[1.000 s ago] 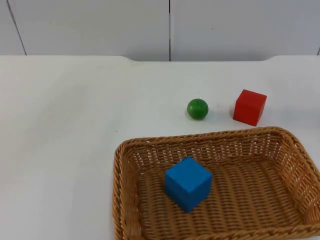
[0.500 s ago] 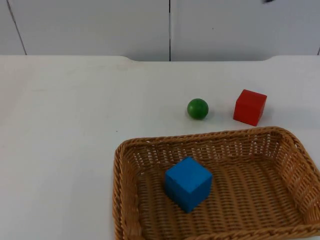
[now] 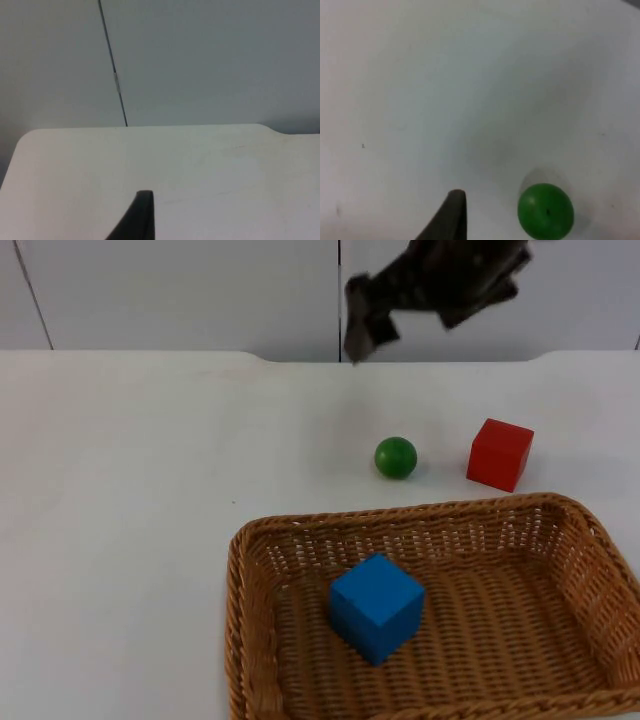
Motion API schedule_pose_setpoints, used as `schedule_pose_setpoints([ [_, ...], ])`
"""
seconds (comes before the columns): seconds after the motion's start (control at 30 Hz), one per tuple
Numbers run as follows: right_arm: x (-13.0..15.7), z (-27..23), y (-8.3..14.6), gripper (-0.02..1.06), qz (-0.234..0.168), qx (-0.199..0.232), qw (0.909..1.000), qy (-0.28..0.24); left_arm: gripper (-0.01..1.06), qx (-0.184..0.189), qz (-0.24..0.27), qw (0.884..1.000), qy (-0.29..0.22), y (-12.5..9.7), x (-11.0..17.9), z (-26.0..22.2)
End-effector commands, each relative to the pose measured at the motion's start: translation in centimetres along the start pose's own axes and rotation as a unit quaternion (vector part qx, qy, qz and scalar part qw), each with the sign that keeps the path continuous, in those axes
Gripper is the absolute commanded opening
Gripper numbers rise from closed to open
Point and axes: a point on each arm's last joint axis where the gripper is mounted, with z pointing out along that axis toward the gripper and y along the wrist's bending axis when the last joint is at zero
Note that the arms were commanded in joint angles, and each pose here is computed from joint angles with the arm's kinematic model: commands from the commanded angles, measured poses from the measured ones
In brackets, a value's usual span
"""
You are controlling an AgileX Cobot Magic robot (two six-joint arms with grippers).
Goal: Place all geometric objects except the red cube into the basket.
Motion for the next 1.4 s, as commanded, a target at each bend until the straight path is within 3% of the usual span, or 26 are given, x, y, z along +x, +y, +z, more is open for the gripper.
schedule_pose_setpoints([
  [0.0, 0.3, 2.0, 0.3, 1.05, -0.004, -0.007, 0.9995, 0.031, 1.04, -0.002, 0.000, 1.000, -0.004, 0.1, -0.2, -0.2],
  [0.2, 1.7, 5.6, 0.5, 1.05, 0.007, -0.019, 0.9972, 0.072, 1.04, -0.002, 0.000, 1.000, -0.004, 0.1, -0.2, -0.2],
  [0.67, 3.6, 9.6, -1.0, 1.05, 0.002, -0.002, 0.9976, 0.070, 1.04, -0.008, 0.013, 1.000, 0.007, 0.2, 0.0, -0.1],
  [1.37, 4.2, 10.5, -1.2, 1.05, 0.006, -0.002, 0.9973, 0.073, 1.04, -0.011, 0.020, 1.000, 0.008, 0.3, 0.0, 0.0],
])
